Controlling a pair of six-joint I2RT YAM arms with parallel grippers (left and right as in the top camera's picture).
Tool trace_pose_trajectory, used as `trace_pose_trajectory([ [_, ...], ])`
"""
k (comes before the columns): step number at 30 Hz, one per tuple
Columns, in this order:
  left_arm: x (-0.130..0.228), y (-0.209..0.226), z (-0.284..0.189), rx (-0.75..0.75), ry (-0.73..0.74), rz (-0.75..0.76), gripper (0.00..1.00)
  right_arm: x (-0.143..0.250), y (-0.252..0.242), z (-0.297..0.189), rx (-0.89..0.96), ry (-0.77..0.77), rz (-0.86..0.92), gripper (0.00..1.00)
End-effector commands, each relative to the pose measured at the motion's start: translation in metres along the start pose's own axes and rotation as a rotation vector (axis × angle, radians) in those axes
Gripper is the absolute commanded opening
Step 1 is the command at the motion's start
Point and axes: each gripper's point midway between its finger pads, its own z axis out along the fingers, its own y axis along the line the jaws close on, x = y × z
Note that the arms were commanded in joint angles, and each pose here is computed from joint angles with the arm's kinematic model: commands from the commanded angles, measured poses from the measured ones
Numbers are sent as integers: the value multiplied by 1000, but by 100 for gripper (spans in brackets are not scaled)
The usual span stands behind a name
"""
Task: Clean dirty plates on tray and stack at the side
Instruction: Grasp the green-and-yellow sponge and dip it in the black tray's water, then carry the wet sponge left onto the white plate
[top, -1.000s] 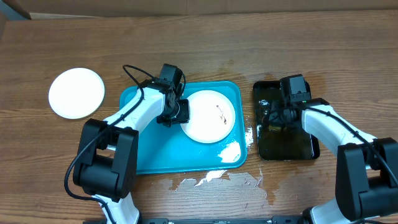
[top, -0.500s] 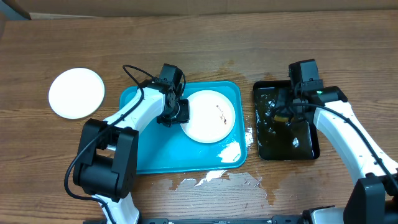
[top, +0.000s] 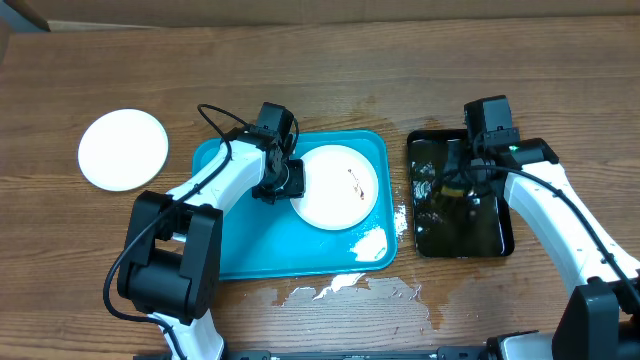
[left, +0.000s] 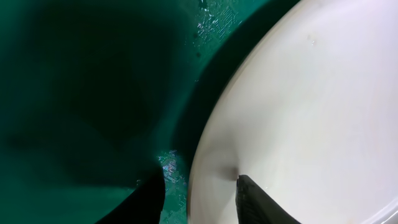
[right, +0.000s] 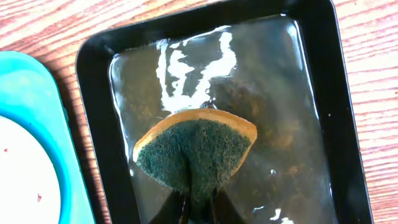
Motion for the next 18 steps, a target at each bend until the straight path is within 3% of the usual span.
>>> trace_pose_trajectory([
  [1,1,1,3,-20,6,-2,43,-13,2,-8,-1,-48,12,4],
  [9,1,1,3,-20,6,-2,47,-12,4,-7,-13,-43,12,4],
  [12,0,1,3,-20,5,-2,48,-3,28,-9,-153,9,-8,4],
  [17,-1,0,3,-13,1,-20,38,8,74,-23,-428,76,-55,4],
  [18,-1,-1,3,-10,2,-21,31,9,82,-27,-482,86,-58,4],
])
